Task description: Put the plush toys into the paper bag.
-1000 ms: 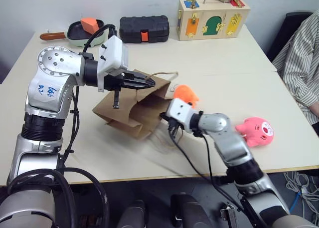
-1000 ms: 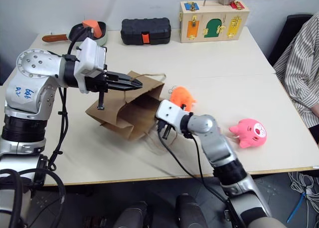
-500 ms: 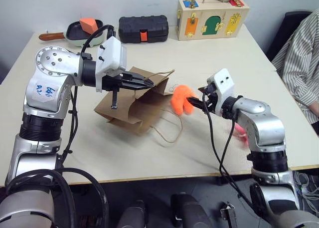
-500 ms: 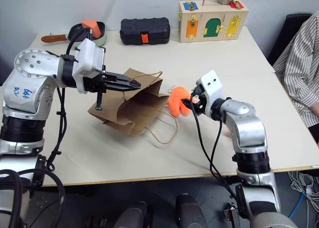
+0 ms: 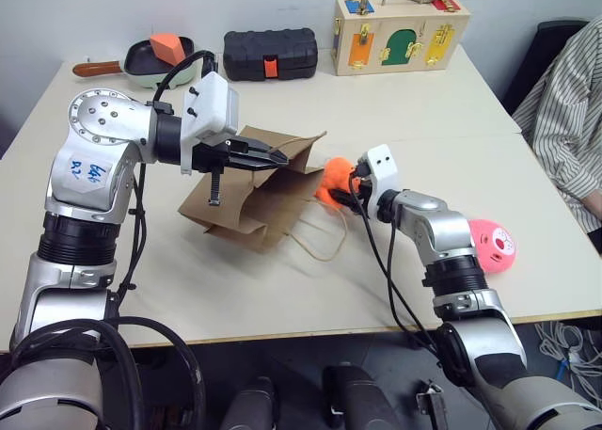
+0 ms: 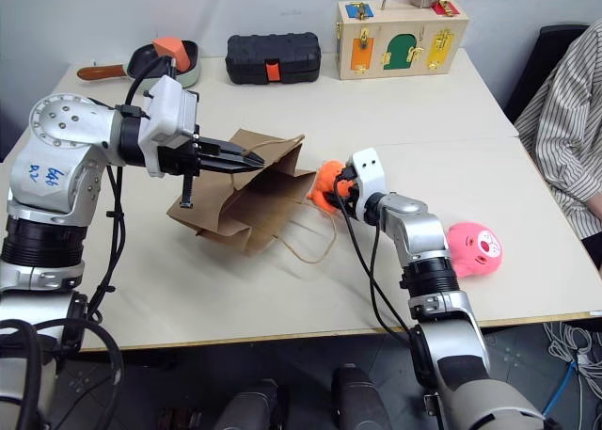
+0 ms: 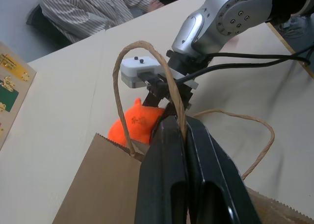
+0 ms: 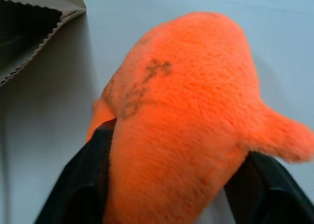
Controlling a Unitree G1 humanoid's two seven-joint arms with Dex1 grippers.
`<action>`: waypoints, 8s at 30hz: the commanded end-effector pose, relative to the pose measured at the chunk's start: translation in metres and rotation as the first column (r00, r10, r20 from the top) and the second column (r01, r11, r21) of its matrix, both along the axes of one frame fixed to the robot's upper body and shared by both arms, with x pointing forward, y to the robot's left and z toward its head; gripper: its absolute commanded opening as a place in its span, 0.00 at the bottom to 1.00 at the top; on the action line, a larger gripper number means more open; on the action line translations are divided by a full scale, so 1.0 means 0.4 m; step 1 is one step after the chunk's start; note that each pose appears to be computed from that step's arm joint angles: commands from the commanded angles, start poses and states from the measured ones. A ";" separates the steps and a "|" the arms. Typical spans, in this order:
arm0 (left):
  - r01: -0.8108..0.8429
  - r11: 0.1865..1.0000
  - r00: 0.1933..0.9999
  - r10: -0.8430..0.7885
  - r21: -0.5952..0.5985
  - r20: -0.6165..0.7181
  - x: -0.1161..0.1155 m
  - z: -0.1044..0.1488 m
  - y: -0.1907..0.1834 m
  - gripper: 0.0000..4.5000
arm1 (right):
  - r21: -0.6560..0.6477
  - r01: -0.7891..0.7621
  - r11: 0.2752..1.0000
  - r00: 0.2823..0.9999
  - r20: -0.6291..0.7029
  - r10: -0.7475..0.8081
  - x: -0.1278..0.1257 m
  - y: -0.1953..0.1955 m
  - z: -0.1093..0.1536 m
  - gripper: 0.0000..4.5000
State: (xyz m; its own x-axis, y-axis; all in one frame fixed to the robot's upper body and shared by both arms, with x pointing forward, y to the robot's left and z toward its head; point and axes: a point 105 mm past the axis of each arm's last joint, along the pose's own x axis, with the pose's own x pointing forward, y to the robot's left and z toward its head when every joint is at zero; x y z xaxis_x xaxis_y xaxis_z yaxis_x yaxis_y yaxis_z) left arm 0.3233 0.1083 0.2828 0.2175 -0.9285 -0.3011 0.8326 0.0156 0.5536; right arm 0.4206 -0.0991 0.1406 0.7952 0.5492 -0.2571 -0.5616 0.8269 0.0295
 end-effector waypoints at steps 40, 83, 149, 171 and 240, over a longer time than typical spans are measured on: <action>0.065 0.997 0.998 -0.064 -0.039 0.023 -0.039 0.023 -0.033 0.00 | -0.127 -0.536 0.835 0.835 0.070 0.546 -0.148 0.393 0.072 0.03; 0.056 0.991 0.998 -0.059 -0.125 -0.018 -0.033 -0.001 -0.029 0.00 | -0.298 0.451 0.841 0.873 -0.047 -0.485 -0.377 -0.515 0.016 0.99; -0.032 0.988 0.998 0.024 -0.151 -0.053 -0.044 0.043 0.004 0.00 | -0.008 -0.633 0.774 0.764 0.152 0.627 -0.169 0.406 0.084 1.00; -0.068 0.984 0.995 0.055 -0.163 -0.080 -0.043 0.022 0.023 0.00 | -0.075 -0.524 0.849 0.838 0.131 0.529 -0.245 0.130 0.113 1.00; -0.036 0.984 0.997 0.023 -0.173 -0.077 -0.045 0.015 0.000 0.00 | 0.274 -0.307 0.912 0.918 -0.167 0.359 -0.292 0.017 0.121 0.81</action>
